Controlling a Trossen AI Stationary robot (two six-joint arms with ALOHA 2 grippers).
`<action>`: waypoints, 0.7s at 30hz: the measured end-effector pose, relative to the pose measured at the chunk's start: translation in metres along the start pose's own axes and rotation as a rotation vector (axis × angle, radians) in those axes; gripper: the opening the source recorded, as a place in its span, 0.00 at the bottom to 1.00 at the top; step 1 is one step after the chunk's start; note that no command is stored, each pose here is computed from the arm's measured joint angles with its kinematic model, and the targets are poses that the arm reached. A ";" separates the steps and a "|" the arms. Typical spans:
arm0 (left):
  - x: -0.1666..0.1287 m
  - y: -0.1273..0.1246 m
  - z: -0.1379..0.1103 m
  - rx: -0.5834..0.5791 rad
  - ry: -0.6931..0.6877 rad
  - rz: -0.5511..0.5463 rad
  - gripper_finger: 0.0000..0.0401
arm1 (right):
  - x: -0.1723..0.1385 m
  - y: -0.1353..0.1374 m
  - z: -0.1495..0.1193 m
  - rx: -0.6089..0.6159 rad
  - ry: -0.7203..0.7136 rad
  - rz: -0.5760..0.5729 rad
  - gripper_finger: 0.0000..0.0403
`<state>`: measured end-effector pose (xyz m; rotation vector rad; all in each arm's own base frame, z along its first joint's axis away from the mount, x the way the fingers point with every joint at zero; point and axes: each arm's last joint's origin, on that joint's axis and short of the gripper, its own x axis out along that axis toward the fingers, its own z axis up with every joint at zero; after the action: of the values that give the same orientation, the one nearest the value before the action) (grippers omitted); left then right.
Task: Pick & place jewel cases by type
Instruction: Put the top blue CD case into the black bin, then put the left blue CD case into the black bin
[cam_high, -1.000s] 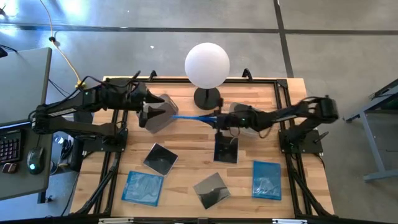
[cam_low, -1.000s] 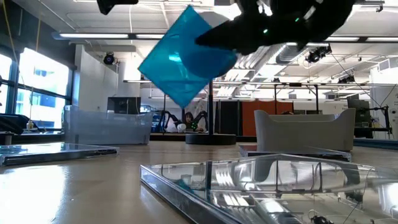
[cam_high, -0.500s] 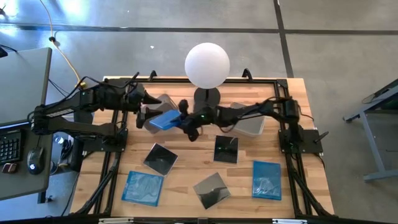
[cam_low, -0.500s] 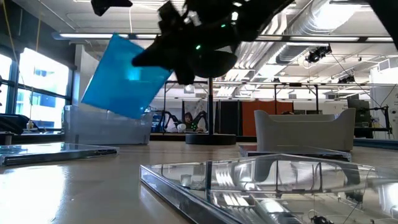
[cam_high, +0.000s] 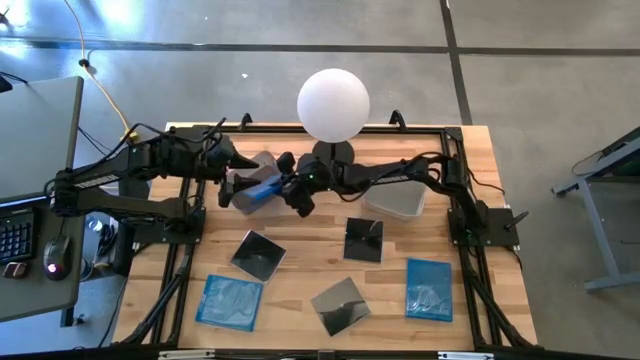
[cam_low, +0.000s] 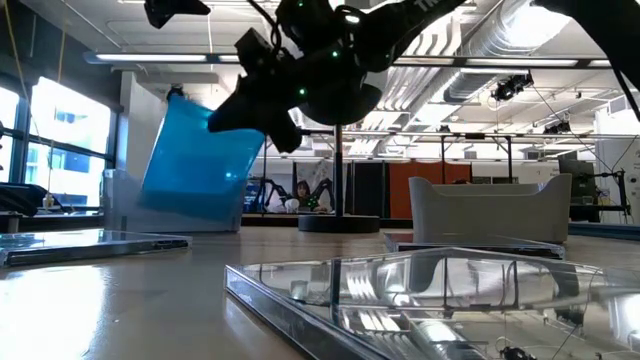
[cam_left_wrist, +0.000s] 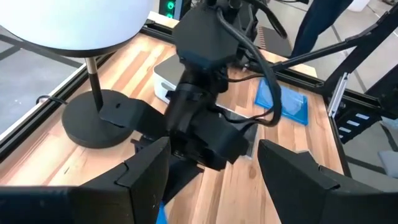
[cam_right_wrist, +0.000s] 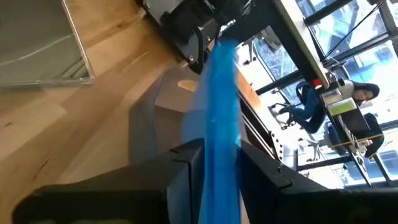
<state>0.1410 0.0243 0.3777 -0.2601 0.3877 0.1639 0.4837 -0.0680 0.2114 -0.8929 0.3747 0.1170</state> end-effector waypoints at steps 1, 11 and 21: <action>0.000 0.000 0.000 0.000 0.001 0.000 0.60 | 0.000 0.000 0.000 0.001 0.003 -0.002 0.20; 0.000 0.000 0.000 0.000 0.001 0.000 0.60 | 0.000 -0.002 0.000 -0.004 0.012 -0.025 0.21; 0.000 0.001 -0.003 -0.056 0.028 0.007 0.60 | -0.005 0.005 0.024 -0.076 0.086 -0.096 0.21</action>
<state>0.1399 0.0241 0.3752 -0.3169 0.4122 0.1787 0.4839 -0.0460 0.2229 -0.9917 0.4088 0.0045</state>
